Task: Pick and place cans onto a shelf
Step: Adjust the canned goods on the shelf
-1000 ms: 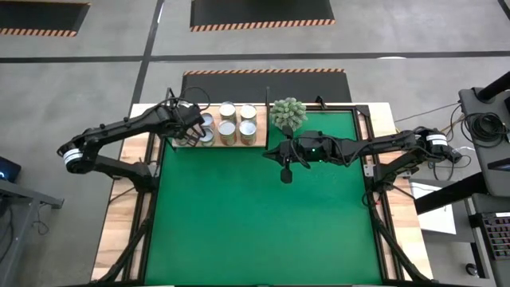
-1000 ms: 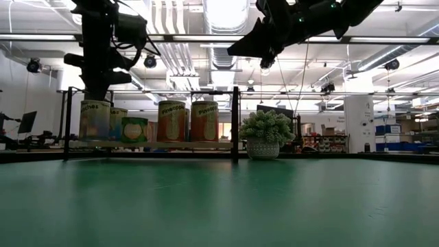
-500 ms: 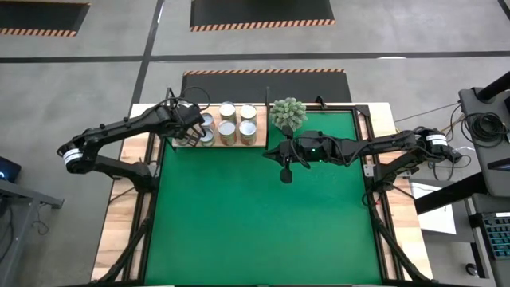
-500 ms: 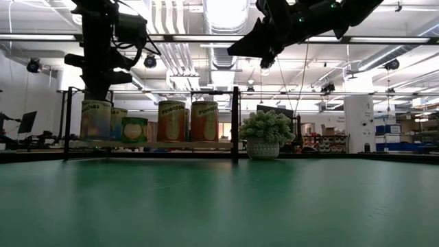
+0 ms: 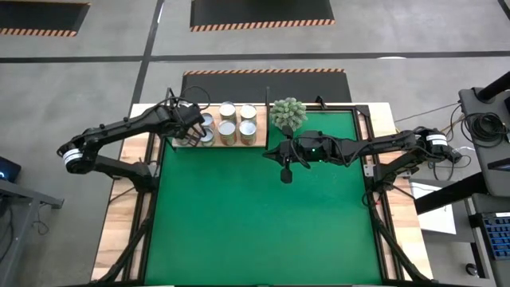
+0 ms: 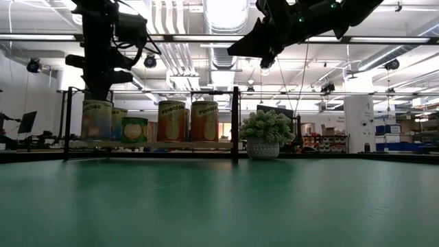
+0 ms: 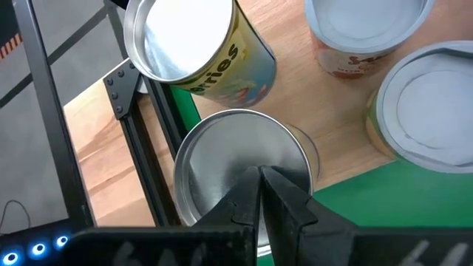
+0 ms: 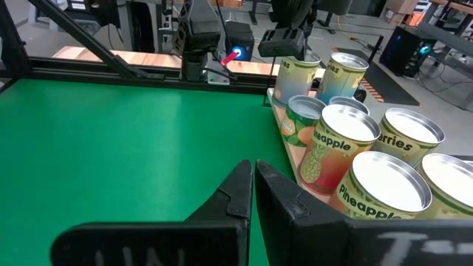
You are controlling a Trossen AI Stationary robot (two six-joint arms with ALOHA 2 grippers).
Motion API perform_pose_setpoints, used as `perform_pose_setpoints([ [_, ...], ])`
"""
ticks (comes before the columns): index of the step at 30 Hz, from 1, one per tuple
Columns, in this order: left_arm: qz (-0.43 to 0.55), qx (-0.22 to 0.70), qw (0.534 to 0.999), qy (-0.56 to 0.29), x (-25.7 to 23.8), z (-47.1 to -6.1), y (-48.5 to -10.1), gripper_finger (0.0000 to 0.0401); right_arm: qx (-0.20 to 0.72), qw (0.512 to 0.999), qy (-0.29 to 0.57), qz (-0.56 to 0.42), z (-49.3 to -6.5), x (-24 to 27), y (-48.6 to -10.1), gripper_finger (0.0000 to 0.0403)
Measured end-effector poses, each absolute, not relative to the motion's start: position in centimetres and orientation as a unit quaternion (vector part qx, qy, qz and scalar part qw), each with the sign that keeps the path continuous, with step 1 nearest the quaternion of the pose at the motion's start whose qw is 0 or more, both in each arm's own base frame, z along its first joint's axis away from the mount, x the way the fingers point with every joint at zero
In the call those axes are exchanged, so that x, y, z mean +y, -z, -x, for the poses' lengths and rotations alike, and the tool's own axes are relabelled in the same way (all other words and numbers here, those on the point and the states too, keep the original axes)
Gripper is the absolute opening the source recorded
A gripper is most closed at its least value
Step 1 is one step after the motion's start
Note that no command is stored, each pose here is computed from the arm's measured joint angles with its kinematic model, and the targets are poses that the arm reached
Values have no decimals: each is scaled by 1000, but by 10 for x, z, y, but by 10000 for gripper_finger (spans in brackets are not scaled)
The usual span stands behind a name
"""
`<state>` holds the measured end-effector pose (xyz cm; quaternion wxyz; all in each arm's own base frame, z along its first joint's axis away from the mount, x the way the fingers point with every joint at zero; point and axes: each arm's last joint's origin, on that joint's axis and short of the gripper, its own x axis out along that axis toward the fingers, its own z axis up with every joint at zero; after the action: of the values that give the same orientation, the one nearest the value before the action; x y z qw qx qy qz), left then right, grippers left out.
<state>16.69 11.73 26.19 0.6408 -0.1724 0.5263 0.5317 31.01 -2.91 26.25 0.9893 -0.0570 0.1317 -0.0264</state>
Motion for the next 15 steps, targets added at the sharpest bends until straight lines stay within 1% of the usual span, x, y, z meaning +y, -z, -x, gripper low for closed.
perform_pose_setpoints([
  [15,174,519,646,-532,118,-168,-262,0,132,989,26,57,-310,-29,-262,9],
])
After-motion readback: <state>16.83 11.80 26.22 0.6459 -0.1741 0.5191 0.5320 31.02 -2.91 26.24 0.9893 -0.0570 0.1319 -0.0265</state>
